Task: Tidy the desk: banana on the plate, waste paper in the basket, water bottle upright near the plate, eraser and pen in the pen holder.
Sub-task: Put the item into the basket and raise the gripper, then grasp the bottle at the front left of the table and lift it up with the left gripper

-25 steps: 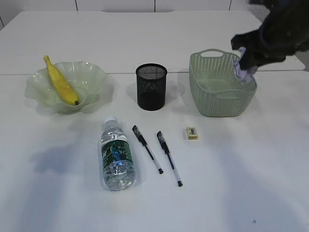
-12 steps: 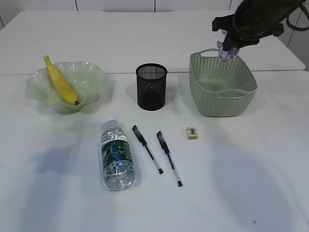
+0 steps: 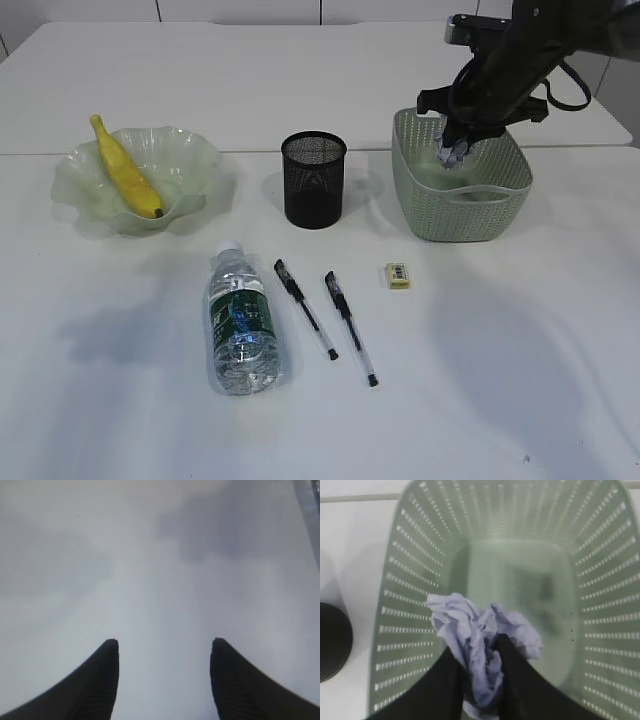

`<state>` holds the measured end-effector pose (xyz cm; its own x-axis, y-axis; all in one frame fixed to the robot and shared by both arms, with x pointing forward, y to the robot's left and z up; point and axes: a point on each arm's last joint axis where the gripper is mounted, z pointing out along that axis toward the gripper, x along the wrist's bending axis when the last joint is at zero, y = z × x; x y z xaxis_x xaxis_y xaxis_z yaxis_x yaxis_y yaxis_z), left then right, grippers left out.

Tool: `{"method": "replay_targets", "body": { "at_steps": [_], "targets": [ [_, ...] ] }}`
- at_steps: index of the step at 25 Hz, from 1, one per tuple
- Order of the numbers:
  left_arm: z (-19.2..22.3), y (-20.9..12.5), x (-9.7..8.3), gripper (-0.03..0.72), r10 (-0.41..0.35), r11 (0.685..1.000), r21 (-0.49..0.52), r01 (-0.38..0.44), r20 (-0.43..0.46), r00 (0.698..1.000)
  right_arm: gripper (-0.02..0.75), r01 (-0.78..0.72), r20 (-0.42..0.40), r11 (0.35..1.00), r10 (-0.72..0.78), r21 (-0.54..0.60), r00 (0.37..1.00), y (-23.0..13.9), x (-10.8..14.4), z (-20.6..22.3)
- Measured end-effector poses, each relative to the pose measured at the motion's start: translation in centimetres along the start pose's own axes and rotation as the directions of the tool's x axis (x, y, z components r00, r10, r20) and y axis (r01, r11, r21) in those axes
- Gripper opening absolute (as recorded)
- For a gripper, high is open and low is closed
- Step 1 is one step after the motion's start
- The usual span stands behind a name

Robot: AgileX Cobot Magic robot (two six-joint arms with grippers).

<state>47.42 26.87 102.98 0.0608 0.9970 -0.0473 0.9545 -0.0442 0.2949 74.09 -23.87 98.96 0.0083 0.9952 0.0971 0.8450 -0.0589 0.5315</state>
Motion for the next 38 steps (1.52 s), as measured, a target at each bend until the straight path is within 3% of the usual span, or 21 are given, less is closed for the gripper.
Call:
{"method": "replay_targets", "body": {
  "at_steps": [2, 6, 9, 17, 24, 33, 38],
  "targets": [
    [0.0, 0.0, 0.0, 0.406, 0.000, 1.000, 0.000, 0.000, 0.000, 1.000, 0.204, -0.006, 0.002, 1.000, 0.005, 0.006, 1.000, -0.2, 0.0, 0.5],
    [0.0, 0.0, 0.0, 0.403, -0.003, 1.000, 0.001, 0.003, 0.003, 1.000, 0.426, -0.007, 0.003, 1.000, 0.007, 0.005, 1.000, -0.2, -0.1, 0.7],
    [0.0, 0.0, -0.1, 0.401, -0.008, 1.000, 0.001, 0.008, 0.010, 1.000, 0.510, -0.007, 0.004, 1.000, 0.007, 0.016, 1.000, -0.2, -0.1, 0.6],
    [0.0, 0.2, -0.4, 0.397, -0.031, 0.999, -0.017, 0.032, 0.042, 0.999, 0.535, -0.008, 0.010, 0.996, 0.007, 0.090, 1.000, 0.9, 0.3, -3.1],
    [0.0, 0.3, -0.7, 0.392, -0.057, 0.998, -0.034, 0.060, 0.078, 0.995, 0.536, 0.052, -0.066, 0.989, -0.043, 0.138, 0.997, 1.1, 1.1, -9.9],
    [0.0, 0.2, -0.9, 0.389, -0.044, 0.999, -0.020, 0.047, 0.102, 0.994, 0.536, 0.093, -0.077, 0.996, -0.092, 0.017, 0.993, 1.1, 1.2, -18.8],
    [0.0, 0.2, -0.9, 0.389, -0.031, 0.999, -0.018, 0.033, 0.102, 0.994, 0.536, 0.125, -0.078, 0.991, -0.121, 0.055, 0.990, -1.8, 0.8, -21.2]
  ]
}}
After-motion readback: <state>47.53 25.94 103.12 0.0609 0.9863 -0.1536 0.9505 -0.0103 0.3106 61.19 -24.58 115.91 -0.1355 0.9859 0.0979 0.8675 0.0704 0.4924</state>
